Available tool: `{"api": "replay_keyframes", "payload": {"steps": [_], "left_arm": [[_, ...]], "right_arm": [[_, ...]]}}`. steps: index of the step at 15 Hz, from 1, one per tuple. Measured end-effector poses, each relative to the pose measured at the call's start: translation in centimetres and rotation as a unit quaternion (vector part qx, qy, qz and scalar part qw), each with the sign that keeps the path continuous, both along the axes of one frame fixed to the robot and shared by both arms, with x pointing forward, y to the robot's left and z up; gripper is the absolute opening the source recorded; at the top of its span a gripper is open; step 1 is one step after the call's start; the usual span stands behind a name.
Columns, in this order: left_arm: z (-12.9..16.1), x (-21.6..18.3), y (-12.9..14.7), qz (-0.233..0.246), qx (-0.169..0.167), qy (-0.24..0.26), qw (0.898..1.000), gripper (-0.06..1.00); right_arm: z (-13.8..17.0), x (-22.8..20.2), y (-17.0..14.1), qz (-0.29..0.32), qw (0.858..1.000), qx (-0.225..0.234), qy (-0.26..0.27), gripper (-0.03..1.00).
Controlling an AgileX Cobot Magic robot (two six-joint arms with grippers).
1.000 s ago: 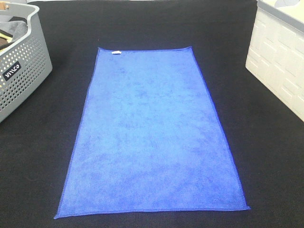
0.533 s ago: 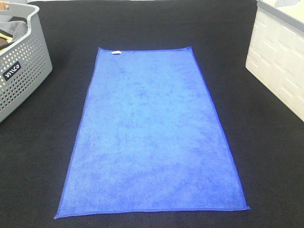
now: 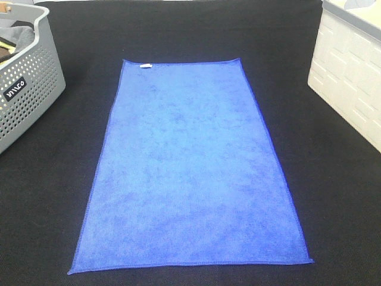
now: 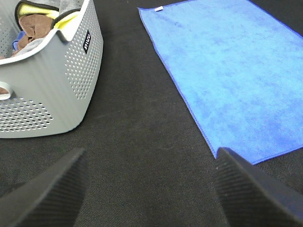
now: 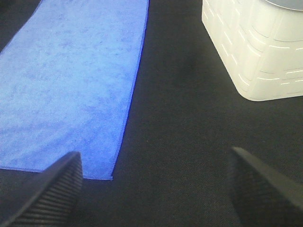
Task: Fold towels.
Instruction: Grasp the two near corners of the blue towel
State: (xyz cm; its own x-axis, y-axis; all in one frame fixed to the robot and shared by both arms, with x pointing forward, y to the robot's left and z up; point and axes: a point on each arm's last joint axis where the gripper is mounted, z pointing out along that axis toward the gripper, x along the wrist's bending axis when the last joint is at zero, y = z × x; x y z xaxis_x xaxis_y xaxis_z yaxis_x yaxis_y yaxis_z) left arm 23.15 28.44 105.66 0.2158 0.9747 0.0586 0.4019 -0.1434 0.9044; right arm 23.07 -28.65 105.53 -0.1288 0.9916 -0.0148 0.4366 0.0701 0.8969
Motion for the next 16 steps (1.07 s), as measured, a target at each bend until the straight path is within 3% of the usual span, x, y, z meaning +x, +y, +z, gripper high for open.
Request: {"api": "replay_keyframes", "payload": {"steps": [16], "left_arm": [[0.0,0.0,0.0,0.0,0.0,0.0,1.0,0.71]], "right_arm": [[0.0,0.0,0.0,0.0,1.0,0.0,0.0,0.78]]}}
